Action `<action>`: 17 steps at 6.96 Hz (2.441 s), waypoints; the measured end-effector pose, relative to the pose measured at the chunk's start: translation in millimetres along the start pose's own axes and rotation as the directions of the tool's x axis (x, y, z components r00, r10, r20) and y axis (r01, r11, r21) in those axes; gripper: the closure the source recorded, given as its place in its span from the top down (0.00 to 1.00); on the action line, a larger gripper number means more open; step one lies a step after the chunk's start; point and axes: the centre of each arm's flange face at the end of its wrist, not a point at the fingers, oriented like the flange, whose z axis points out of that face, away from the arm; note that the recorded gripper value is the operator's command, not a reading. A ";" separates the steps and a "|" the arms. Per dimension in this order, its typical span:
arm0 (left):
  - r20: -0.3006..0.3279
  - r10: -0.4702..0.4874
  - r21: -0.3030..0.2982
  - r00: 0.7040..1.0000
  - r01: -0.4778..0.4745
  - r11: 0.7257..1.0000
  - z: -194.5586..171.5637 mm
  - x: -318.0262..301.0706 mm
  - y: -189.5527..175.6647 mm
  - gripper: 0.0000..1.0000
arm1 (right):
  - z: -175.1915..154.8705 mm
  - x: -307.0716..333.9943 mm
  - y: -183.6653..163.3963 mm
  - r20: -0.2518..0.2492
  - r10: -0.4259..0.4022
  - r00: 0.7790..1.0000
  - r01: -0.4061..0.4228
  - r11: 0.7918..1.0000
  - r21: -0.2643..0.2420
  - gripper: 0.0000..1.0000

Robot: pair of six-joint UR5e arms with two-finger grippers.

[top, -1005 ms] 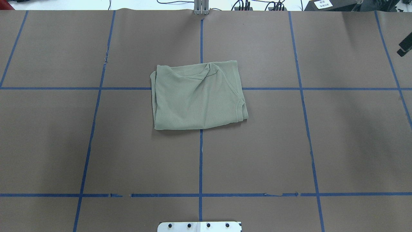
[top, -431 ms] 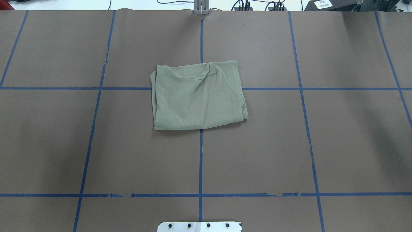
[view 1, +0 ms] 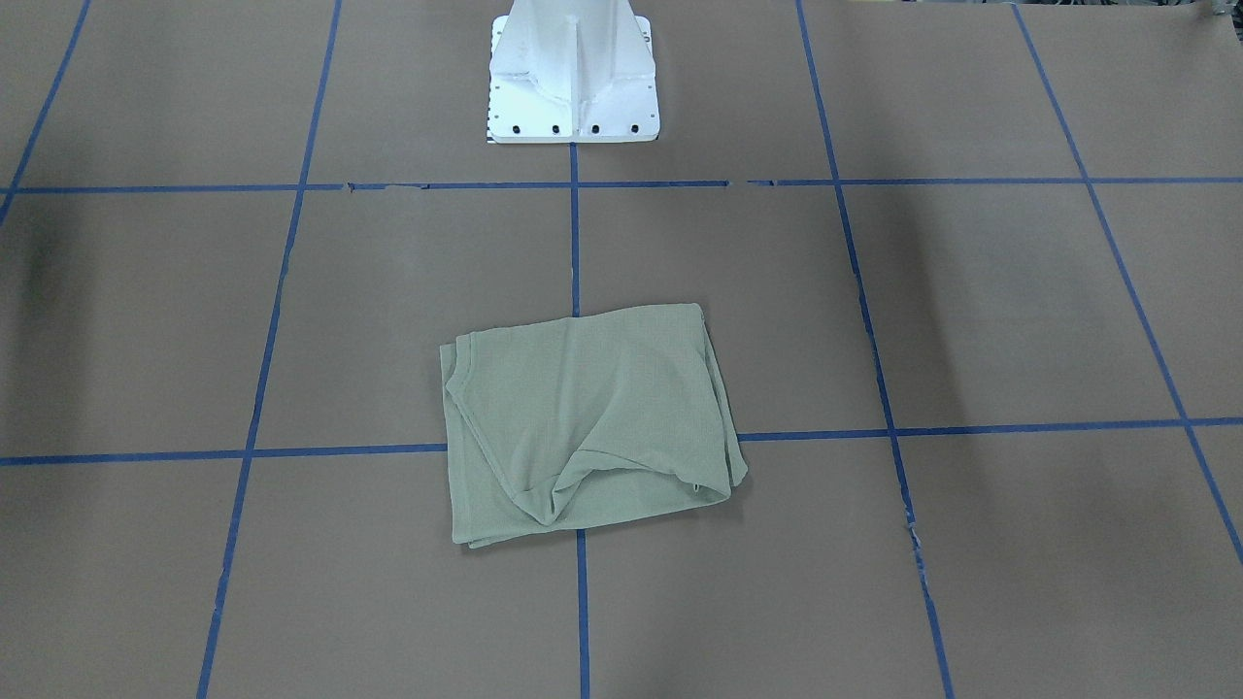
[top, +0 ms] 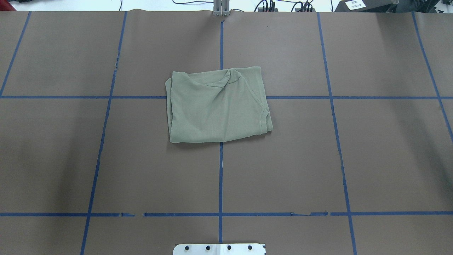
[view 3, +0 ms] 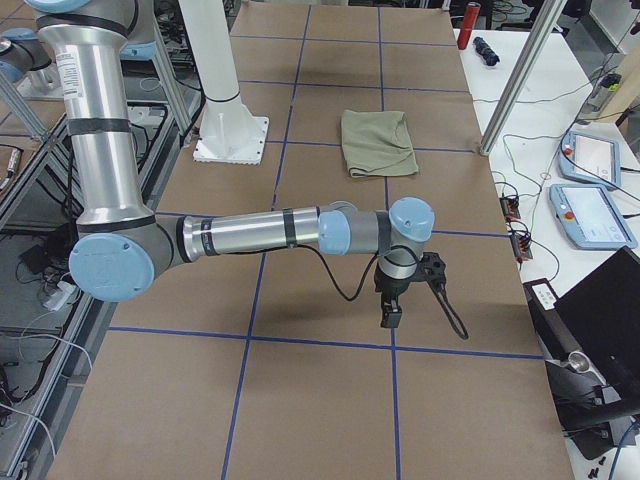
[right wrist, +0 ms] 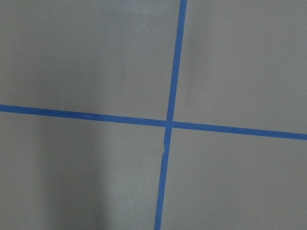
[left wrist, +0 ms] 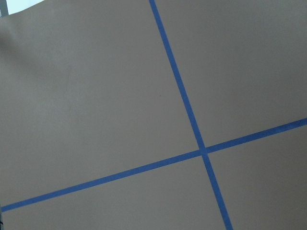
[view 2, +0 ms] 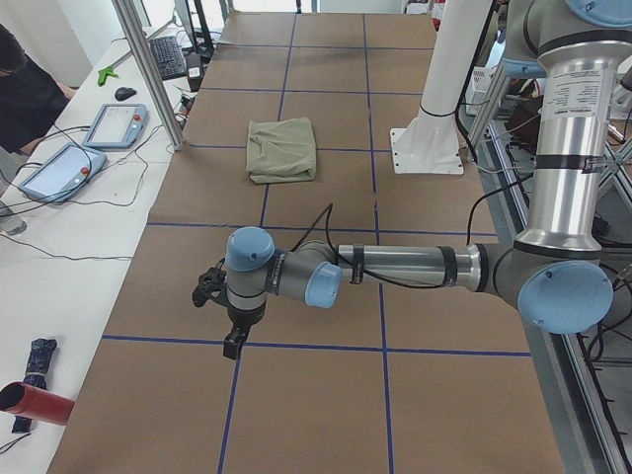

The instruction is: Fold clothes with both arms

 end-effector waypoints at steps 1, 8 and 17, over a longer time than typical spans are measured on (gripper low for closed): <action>-0.007 -0.028 -0.040 1.000 0.028 0.999 5.7 -3.4 5.0 1.00 | 12.0 17.2 22.5 0.043 0.024 0.999 -0.024 1.000 0.003 1.00; -0.017 -0.089 -0.141 0.996 0.085 0.986 -22.0 16.0 12.8 1.00 | 24.9 44.3 61.0 0.127 0.081 0.989 -0.082 0.997 -0.003 1.00; -0.074 -0.140 -0.145 0.987 0.128 0.981 -20.4 21.0 12.9 1.00 | 4.0 53.3 67.2 0.130 0.108 0.986 -0.114 0.993 0.039 1.00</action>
